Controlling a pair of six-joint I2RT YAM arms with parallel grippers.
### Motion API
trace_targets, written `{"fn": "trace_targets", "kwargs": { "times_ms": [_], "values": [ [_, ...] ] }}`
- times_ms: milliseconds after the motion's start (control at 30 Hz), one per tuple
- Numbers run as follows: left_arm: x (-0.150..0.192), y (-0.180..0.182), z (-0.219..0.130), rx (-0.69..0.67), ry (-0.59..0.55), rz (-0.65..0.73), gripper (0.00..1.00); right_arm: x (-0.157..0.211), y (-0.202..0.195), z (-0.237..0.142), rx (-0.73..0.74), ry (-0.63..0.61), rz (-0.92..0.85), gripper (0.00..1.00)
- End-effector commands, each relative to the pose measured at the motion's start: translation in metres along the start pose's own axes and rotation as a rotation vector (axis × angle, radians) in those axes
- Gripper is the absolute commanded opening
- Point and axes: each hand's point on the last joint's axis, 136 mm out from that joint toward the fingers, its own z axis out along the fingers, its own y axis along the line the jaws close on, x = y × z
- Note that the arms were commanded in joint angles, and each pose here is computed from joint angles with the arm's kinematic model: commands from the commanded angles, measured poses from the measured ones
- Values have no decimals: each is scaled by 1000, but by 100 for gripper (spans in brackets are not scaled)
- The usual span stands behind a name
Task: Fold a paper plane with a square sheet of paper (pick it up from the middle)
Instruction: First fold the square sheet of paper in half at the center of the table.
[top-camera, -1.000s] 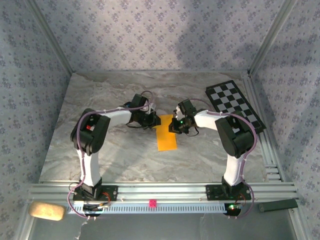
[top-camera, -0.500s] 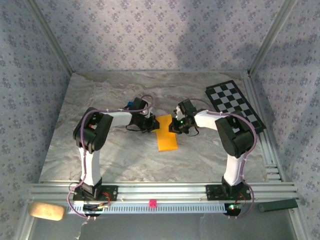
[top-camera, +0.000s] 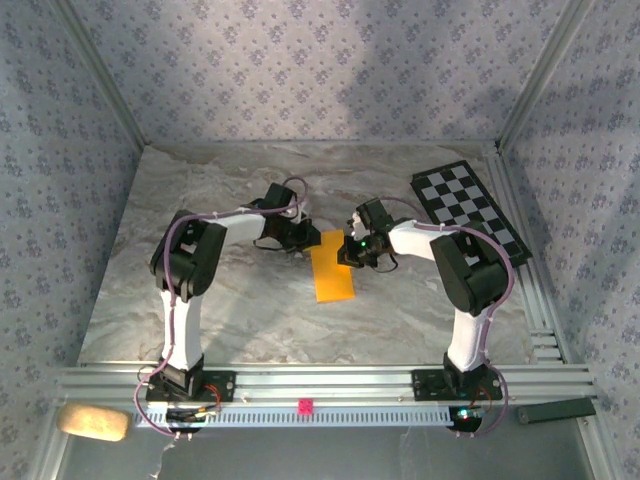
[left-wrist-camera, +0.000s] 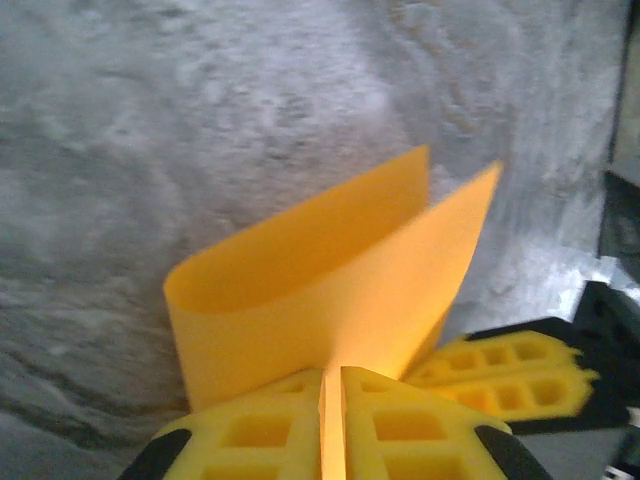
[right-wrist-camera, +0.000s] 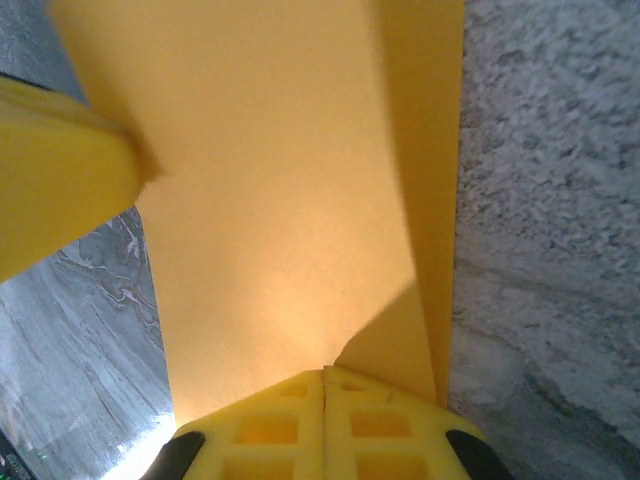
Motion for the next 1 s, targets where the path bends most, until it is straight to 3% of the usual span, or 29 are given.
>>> {"fn": "trace_targets", "kwargs": {
  "times_ms": [0,633,967],
  "values": [
    [6,26,10,-42,38,-33,12,63,-72,15,257,196,118,0],
    [-46,47,-1,-171,-129,-165,8,67,-73,12,253,195,120,0],
    [-59,54,1,-217,-140,-197,8,70,-74,14,250,202,120,0]
  ]
}}
